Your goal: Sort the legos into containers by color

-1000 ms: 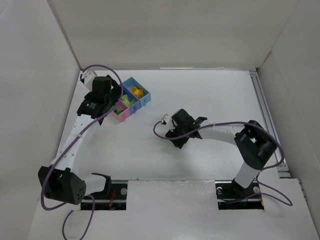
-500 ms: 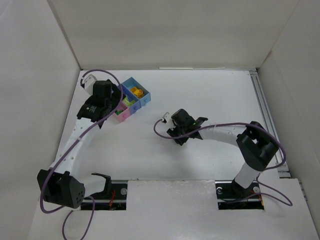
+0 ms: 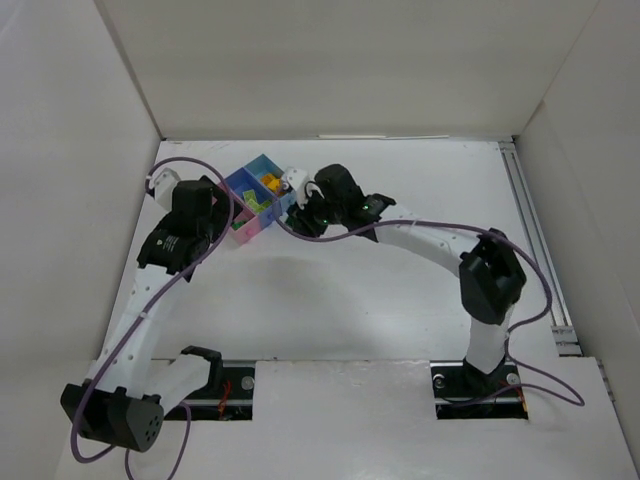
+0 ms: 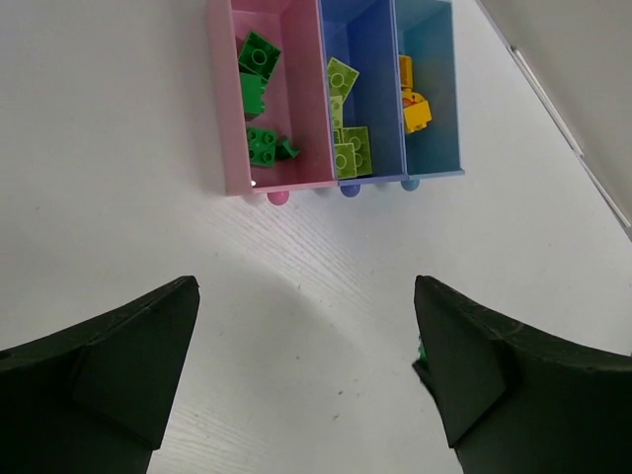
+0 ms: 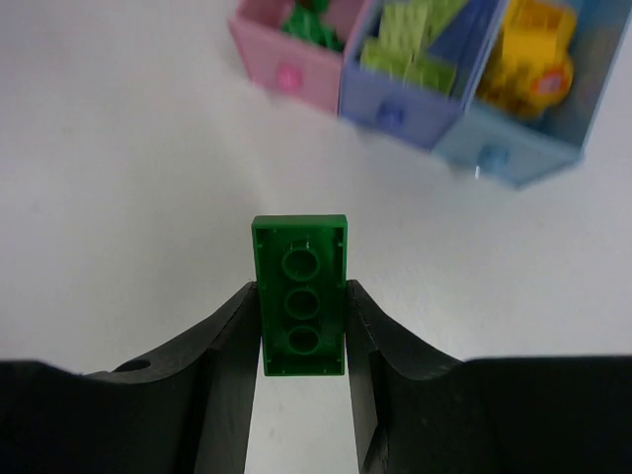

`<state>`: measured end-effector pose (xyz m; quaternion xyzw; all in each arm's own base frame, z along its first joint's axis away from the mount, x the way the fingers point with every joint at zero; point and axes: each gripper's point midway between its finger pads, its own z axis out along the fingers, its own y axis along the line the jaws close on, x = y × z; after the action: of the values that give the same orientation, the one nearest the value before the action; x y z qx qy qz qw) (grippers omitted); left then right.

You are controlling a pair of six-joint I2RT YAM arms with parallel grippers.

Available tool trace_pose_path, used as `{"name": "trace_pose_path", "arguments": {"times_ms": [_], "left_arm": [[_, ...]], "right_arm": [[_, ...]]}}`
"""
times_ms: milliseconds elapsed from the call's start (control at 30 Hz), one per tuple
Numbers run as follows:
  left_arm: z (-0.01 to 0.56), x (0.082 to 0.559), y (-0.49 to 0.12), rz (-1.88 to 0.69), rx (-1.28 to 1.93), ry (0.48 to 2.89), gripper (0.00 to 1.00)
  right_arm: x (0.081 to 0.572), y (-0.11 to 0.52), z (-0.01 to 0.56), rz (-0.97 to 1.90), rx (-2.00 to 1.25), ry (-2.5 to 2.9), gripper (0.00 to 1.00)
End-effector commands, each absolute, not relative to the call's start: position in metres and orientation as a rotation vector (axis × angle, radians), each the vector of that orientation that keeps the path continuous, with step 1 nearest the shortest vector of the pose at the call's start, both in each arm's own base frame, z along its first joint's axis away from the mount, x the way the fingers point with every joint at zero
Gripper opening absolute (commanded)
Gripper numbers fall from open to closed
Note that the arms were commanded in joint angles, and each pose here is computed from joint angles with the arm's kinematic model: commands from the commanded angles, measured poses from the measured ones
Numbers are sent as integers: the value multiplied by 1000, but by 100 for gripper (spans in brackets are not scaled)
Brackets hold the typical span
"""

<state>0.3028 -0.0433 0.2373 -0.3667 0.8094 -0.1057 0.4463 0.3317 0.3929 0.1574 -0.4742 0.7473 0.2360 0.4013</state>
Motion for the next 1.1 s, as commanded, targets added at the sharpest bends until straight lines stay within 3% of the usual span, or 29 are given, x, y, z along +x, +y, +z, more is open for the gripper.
{"name": "trace_pose_path", "arguments": {"times_ms": [0, 367, 533, 700, 767, 867, 1067], "left_arm": [[241, 289, -41, -272, -912, 1990, 88], [251, 271, -44, -328, -851, 1983, 94], [249, 269, -43, -316, -829, 1991, 95], [249, 266, -42, -311, -820, 1994, 96], [248, 264, -41, -311, -820, 1994, 99], [249, 265, -43, -320, -805, 1994, 99], [261, 263, -40, -314, -798, 1971, 99]], "right_arm": [[344, 455, 217, 759, -1213, 1651, 20], [401, 567, 254, 930, -996, 1440, 22], [422, 590, 222, 885, -922, 1478, 26], [431, 591, 203, 866, -877, 1513, 60], [429, 592, 197, 871, -889, 1524, 79], [424, 589, 216, 884, -889, 1499, 100], [427, 565, 245, 819, -850, 1495, 100]]}}
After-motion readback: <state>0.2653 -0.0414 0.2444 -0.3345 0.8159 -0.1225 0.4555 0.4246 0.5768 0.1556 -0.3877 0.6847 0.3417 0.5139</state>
